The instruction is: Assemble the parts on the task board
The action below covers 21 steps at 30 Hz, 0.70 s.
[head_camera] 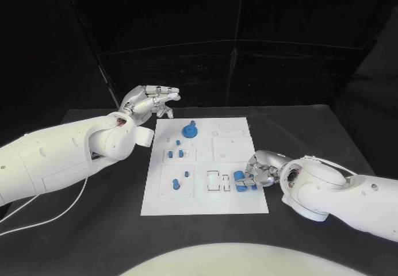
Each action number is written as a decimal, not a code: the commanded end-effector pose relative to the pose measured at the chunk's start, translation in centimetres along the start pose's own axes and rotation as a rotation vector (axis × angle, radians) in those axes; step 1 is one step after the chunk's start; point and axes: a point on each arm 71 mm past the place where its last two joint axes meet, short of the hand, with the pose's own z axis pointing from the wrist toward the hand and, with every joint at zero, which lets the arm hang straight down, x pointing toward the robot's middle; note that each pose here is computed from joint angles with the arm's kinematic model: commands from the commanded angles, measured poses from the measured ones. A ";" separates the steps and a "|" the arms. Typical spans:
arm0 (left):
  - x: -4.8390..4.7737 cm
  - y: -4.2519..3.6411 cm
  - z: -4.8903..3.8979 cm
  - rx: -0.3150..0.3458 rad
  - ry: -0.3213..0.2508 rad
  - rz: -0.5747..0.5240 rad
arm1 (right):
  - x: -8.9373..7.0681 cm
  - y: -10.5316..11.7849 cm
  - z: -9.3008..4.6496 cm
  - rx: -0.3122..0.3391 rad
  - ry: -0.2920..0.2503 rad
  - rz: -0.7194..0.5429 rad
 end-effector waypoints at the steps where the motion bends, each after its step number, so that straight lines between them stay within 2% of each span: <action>1: 0.10 -0.13 0.01 0.004 0.012 -0.008 | 0.4 0.1 0.2 0.004 0.013 -0.036; 14: 0.04 -0.12 -0.04 0.002 0.012 -0.008 | 1.4 1.0 1.0 -0.006 0.037 -0.048; 17: 0.02 -0.13 -0.06 0.002 0.012 -0.008 | 1.4 1.2 0.9 -0.013 0.026 -0.038; 21: -0.05 -0.14 -0.09 0.003 0.011 -0.008 | 1.1 1.6 0.5 -0.030 -0.025 0.005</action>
